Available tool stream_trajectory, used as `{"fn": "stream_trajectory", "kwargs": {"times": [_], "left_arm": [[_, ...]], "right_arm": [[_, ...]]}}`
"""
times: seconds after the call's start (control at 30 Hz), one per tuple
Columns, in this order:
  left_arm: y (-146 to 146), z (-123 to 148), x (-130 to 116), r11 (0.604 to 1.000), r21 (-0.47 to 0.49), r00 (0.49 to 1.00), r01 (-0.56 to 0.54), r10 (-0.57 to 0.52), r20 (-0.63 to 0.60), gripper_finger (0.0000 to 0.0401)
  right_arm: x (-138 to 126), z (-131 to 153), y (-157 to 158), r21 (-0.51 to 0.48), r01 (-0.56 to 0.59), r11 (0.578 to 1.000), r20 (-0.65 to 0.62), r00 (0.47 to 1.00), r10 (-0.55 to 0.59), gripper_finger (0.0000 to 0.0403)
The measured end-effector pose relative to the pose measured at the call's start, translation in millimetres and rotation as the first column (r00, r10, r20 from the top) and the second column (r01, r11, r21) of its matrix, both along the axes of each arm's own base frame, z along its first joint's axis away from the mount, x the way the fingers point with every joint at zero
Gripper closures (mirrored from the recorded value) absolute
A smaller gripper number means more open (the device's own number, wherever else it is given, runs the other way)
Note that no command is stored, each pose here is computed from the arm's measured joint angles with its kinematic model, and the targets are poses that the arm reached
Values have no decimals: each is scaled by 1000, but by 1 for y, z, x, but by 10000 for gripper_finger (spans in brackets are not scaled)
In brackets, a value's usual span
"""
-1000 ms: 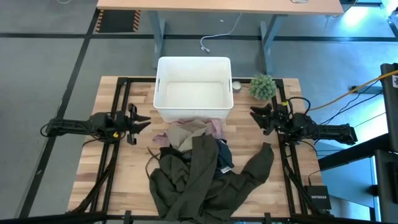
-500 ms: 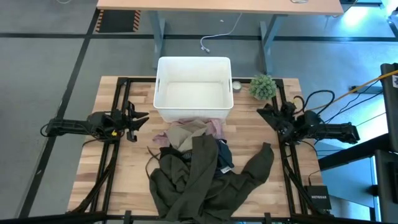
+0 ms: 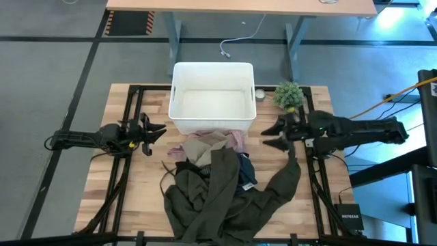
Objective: Sort clothes
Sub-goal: Put the blue shorts into the white laundry organizer
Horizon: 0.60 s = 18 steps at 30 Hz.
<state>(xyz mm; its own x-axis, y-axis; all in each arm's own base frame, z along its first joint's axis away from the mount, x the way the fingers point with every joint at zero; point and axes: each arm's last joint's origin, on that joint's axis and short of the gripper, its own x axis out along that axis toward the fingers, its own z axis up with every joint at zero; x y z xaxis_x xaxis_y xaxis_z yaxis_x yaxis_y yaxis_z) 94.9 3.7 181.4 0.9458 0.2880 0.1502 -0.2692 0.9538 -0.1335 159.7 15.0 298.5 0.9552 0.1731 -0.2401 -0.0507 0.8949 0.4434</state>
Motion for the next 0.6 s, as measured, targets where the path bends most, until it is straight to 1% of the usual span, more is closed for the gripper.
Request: {"fn": "stream_trajectory", "kwargs": {"times": [0.17, 0.27, 0.33, 0.47, 0.6], "left_arm": [[0, 0, 0, 1000, -26, 1000, 5, -4, 9, 315], [0, 0, 0, 1000, -26, 1000, 4, -4, 11, 315], [0, 1, 0, 1000, -21, 1000, 4, -4, 13, 315], [0, 2, 0, 1000, 1, 1000, -5, 5, 16, 315], [1, 1, -1, 999, 9, 999, -31, 31, 11, 315]], "right_arm": [[23, 4, 31, -64, -74, 995, -165, 984, 63, 166], [34, 4, 55, -105, -123, 987, -222, 970, 97, 166], [39, -1, 70, -131, -146, 981, -273, 956, 105, 166], [49, -15, 99, -160, -168, 973, -329, 938, 108, 166], [61, -35, 125, -204, -185, 961, -381, 920, 96, 166]]}}
